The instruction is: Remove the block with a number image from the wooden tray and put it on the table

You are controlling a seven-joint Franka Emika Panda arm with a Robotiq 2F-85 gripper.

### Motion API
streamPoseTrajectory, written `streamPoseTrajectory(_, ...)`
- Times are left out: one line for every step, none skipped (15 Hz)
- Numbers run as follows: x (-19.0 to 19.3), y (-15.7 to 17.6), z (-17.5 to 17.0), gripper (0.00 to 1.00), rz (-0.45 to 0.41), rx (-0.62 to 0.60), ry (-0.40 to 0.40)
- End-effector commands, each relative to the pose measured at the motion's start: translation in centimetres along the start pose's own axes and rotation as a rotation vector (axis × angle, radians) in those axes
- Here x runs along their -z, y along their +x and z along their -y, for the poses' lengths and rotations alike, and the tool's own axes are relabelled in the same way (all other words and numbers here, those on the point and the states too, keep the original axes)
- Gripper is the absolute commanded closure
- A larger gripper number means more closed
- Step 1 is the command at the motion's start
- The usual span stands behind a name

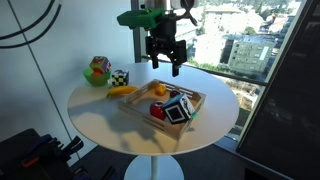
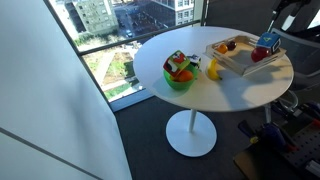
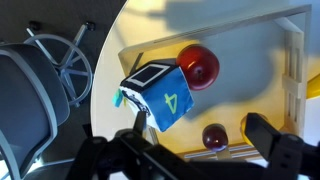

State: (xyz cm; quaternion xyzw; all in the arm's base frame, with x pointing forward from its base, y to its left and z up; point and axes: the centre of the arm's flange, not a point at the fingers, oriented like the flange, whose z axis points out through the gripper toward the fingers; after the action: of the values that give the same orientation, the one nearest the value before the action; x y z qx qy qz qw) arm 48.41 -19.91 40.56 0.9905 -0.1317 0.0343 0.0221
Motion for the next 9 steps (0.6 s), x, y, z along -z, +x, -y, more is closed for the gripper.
streamPoseTrajectory(-0.2, 0.8, -0.9, 0.00, 0.013, -0.037, -0.038)
streamPoseTrajectory(-0.5, 0.8, -1.0, 0.00, 0.020, -0.039, -0.041)
streamPoseTrajectory(-0.8, 0.8, -1.2, 0.00, 0.021, -0.044, -0.045)
streamPoseTrajectory(-1.1, 0.8, -1.3, 0.00, 0.025, -0.046, -0.051)
streamPoseTrajectory(-1.5, 0.7, -1.5, 0.00, 0.029, -0.051, -0.057)
streamPoseTrajectory(-1.8, 0.7, -1.6, 0.00, 0.033, -0.053, -0.065)
streamPoseTrajectory(-2.1, 0.8, -1.8, 0.00, 0.039, -0.050, -0.072)
streamPoseTrajectory(-2.4, 0.8, -1.9, 0.00, 0.041, -0.049, -0.081)
streamPoseTrajectory(-2.8, 0.8, -2.1, 0.00, 0.043, -0.044, -0.088)
